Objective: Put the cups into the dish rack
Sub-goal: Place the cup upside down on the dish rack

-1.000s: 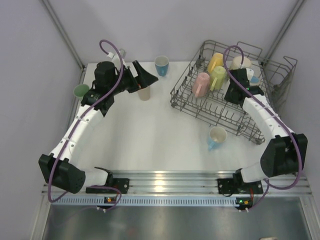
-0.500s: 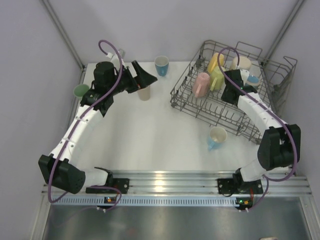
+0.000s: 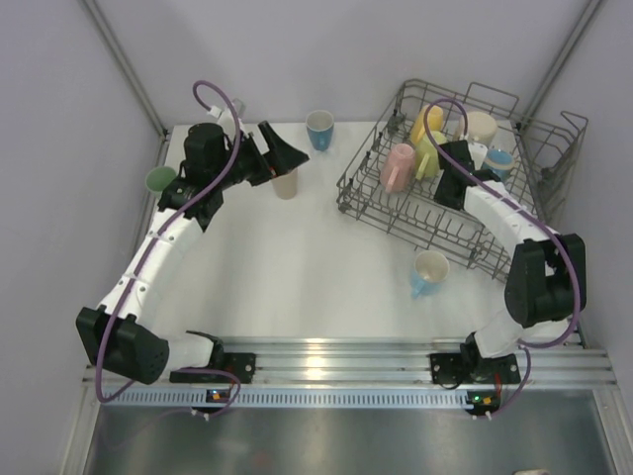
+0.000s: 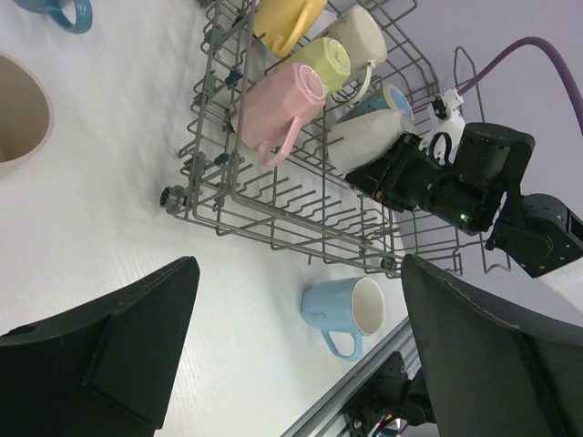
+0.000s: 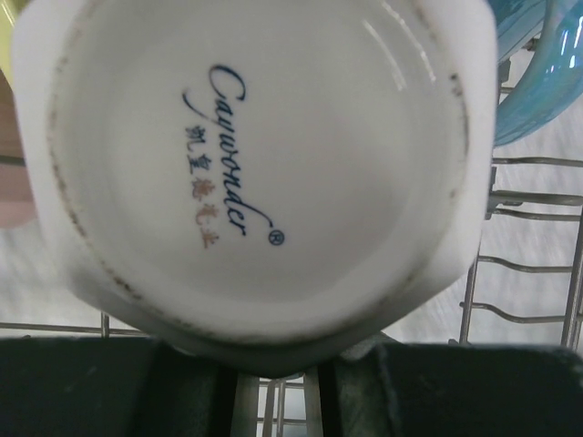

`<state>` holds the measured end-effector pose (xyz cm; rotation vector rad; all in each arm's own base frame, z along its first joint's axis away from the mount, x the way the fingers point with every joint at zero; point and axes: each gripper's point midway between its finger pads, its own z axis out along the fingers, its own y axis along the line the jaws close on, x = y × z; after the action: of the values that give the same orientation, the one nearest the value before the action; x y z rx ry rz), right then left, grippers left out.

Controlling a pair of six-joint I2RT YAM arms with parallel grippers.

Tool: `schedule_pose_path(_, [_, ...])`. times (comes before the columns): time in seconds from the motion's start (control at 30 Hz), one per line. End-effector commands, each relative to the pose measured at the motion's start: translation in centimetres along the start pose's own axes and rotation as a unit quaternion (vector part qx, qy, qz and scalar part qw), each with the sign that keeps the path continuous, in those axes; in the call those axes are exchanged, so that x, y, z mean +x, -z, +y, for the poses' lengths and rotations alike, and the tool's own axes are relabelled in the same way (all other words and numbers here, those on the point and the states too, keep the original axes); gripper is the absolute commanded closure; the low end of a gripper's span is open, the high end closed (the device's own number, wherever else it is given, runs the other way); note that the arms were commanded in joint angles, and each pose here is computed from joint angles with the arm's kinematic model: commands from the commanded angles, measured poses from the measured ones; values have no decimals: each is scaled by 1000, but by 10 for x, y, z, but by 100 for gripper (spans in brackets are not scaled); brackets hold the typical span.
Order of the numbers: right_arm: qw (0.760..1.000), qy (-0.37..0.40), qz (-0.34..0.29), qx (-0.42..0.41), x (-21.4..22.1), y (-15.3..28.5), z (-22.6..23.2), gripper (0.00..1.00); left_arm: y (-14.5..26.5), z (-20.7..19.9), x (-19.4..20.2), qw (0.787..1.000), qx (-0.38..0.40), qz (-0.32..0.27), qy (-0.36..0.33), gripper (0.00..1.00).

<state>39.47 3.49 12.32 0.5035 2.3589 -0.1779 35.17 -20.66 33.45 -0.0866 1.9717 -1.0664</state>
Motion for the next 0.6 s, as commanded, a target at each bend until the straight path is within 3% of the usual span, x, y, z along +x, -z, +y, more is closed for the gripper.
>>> schedule_pose_path(0.0, [998, -30, -56, -5, -28, 6, 10, 100, 9, -8, -7, 1000, 11, -17, -10, 2])
schedule_pose_path(0.27, [999, -35, -34, 5, -13, -2, 6, 99, 8, -3, -4, 1000, 7, -13, -2, 2])
schedule_pose_path(0.57, [999, -39, -21, 14, -6, -4, 4, 71, 12, -3, -7, 1000, 6, -19, -1, 2])
